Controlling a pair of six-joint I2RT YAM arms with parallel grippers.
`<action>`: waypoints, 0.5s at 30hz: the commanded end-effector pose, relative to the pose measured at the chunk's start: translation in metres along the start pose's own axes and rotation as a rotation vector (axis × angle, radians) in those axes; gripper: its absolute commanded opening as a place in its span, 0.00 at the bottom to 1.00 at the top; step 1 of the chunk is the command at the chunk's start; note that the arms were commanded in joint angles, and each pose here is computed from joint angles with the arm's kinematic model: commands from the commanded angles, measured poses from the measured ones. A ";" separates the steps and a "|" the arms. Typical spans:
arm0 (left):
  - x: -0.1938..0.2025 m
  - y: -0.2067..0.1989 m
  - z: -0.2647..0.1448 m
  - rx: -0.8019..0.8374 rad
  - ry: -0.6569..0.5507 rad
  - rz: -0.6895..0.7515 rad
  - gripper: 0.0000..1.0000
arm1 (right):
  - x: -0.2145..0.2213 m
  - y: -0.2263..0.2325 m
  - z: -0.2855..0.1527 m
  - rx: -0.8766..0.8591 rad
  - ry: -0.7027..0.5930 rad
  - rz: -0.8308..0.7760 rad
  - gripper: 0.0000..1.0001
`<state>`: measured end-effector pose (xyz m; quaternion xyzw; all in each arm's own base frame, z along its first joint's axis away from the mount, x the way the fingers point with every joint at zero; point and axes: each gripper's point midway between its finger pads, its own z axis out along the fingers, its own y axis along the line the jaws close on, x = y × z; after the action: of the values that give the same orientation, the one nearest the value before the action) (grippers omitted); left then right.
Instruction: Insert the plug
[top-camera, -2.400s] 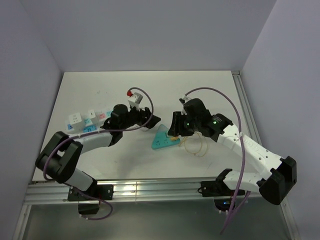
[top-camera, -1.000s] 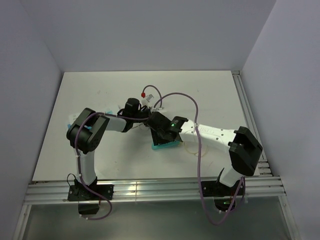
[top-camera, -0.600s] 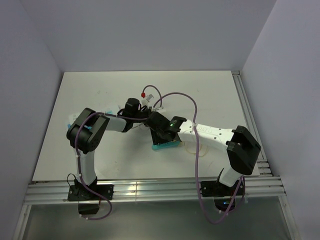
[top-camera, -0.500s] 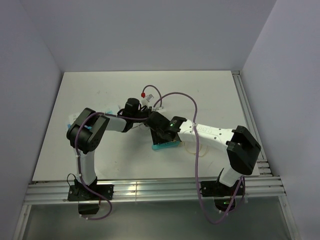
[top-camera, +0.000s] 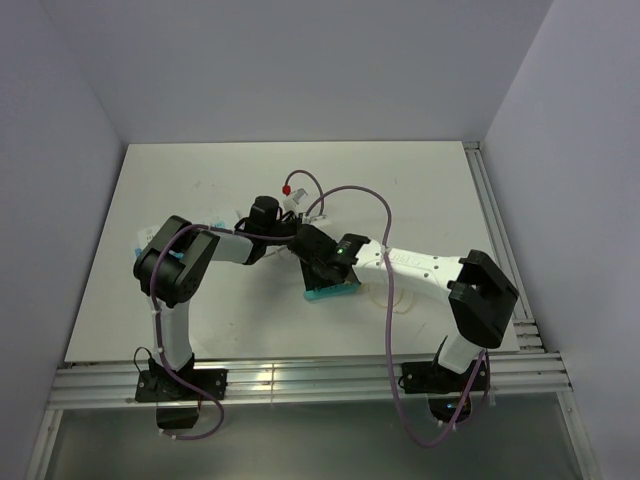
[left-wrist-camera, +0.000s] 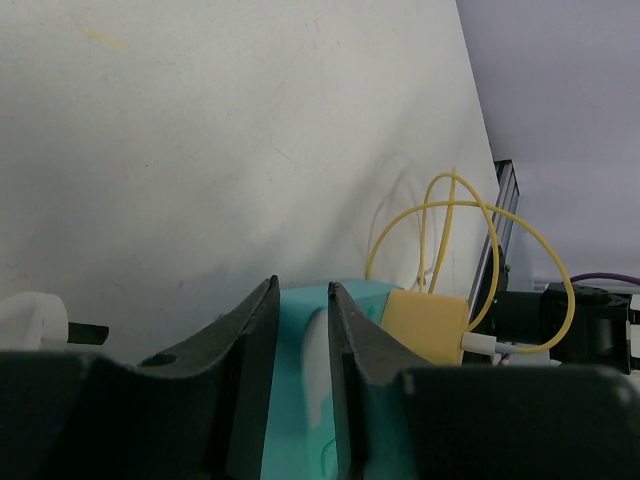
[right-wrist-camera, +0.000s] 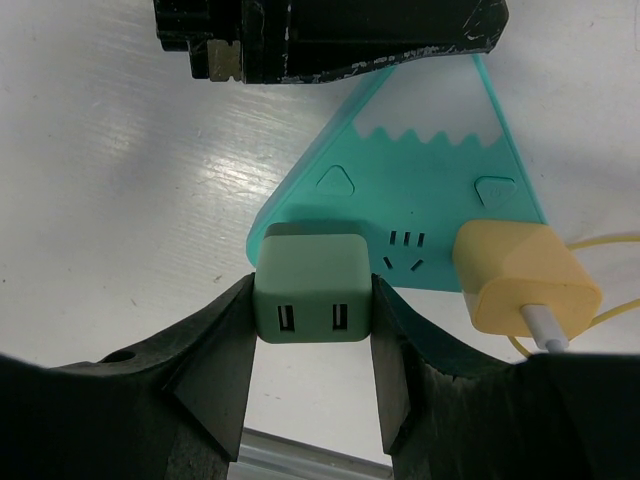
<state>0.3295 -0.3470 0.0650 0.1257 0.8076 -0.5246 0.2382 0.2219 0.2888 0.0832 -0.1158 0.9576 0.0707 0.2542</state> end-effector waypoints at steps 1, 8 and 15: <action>-0.008 -0.010 0.003 0.042 -0.006 0.027 0.31 | -0.010 0.003 0.002 0.025 -0.047 0.016 0.32; -0.007 -0.008 0.003 0.037 -0.004 0.019 0.29 | -0.005 -0.002 0.006 0.097 -0.040 -0.008 0.32; -0.006 -0.007 0.004 0.036 -0.002 0.017 0.28 | 0.006 -0.003 0.012 0.121 0.006 -0.025 0.32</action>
<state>0.3302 -0.3470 0.0645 0.1248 0.8080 -0.5240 0.2386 0.2246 0.2933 0.0817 -0.1152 0.9562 0.0381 0.2665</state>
